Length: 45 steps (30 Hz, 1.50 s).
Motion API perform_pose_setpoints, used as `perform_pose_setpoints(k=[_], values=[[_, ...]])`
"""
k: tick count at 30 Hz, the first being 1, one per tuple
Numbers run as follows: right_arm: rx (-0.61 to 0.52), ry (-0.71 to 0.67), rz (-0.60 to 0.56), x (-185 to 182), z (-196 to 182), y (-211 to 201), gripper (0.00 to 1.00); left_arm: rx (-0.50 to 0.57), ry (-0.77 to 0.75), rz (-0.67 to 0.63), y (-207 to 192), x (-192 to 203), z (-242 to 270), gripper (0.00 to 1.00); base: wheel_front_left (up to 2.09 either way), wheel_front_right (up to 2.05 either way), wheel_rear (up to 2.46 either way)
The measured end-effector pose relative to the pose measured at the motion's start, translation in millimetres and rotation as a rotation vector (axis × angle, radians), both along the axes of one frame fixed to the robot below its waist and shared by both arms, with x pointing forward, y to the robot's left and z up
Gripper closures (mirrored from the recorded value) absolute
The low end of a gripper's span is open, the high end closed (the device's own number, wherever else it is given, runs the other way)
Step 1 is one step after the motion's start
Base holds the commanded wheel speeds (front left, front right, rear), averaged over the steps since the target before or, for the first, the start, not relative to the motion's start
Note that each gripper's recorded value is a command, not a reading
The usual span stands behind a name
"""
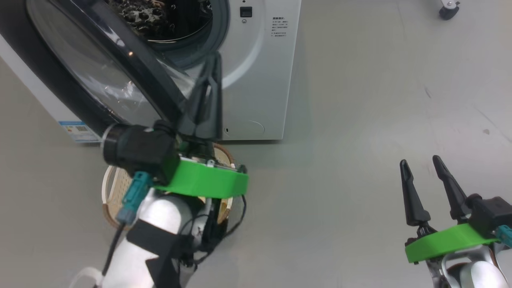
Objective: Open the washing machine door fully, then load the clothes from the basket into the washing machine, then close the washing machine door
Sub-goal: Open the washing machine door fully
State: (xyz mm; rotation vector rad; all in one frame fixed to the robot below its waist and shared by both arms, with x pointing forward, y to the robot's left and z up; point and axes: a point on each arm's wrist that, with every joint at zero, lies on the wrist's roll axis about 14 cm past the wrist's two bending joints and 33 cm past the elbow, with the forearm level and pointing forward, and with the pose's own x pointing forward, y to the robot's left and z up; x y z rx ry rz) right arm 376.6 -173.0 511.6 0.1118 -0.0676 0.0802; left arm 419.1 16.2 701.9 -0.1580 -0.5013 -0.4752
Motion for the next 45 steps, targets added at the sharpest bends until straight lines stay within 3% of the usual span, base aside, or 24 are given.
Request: perform_pose_setpoints(k=[6,17,45], values=[[0.011,0.017,-0.012,-4.1,-5.0,-3.5,0.00,0.010,0.180,-0.147,-46.7,-5.1,-46.4,1.00,0.00,0.00,0.00],[0.019,0.040,-0.021,-7.5,-12.0,-5.9,0.00,0.023,0.473,-0.128,-54.9,15.5,-135.5,1.00,0.00,0.00,0.00],[0.042,0.036,-0.038,-6.1,-12.5,-11.2,0.00,-0.014,0.586,0.025,-21.4,44.2,-175.7,1.00,0.00,0.00,0.00]])
